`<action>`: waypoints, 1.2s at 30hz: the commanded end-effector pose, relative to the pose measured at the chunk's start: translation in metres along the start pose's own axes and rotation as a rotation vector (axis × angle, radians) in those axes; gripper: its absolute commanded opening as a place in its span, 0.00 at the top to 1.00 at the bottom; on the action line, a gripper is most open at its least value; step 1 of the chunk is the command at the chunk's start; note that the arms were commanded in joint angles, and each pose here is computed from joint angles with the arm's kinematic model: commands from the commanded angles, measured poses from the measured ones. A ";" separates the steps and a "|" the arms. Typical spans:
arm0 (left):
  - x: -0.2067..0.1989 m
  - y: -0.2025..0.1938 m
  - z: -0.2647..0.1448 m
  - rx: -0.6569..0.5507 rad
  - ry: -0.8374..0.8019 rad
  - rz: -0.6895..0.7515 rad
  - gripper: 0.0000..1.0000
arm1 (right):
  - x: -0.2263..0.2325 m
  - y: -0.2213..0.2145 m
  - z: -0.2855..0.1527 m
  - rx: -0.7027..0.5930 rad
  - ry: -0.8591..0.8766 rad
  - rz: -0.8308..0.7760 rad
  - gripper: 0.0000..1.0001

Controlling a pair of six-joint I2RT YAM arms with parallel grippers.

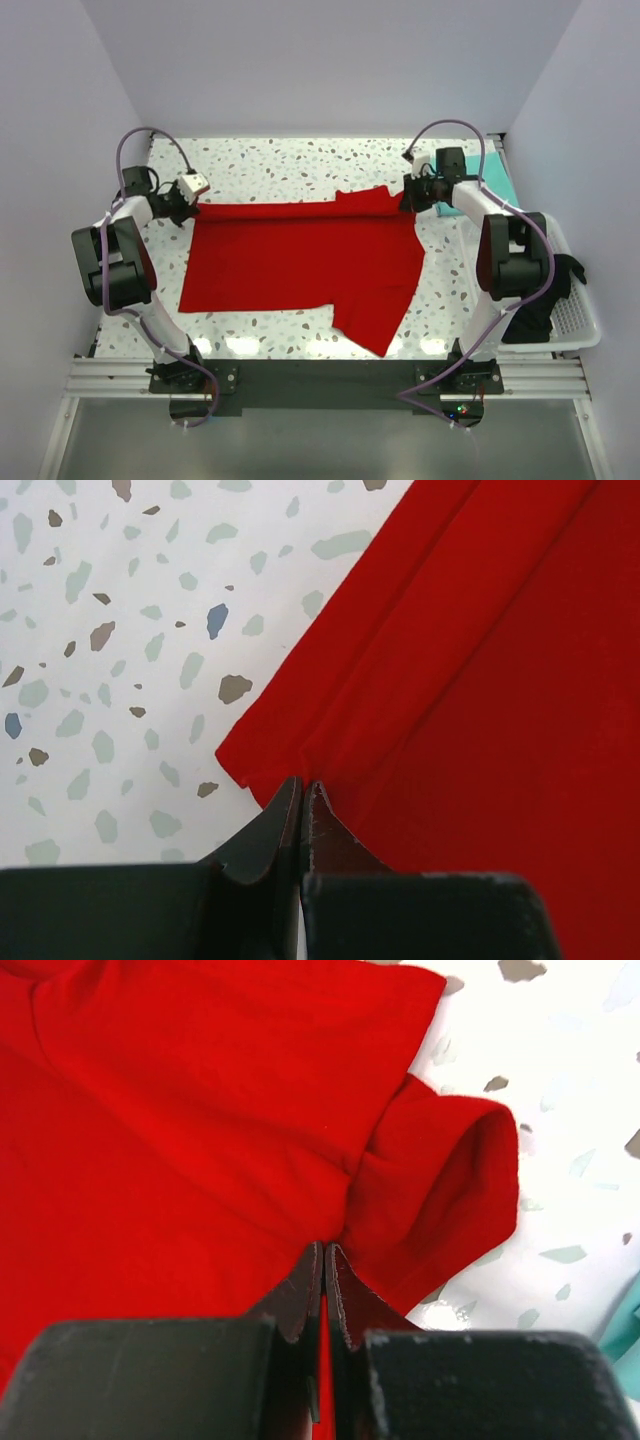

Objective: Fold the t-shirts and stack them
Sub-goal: Fold the tshirt

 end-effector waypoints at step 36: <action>0.014 0.005 0.003 0.079 0.018 0.048 1.00 | -0.009 -0.011 -0.006 0.137 -0.014 -0.029 1.00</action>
Point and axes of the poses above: each gripper's point midway between its finger pads, its own z axis out along the fingers, its own x axis along the line the jaws close on, y = z × x, the point moved 6 cm from there along -z, back along the fingers, and after that the axes turned 12 degrees about -z, right-handed, at the moved point
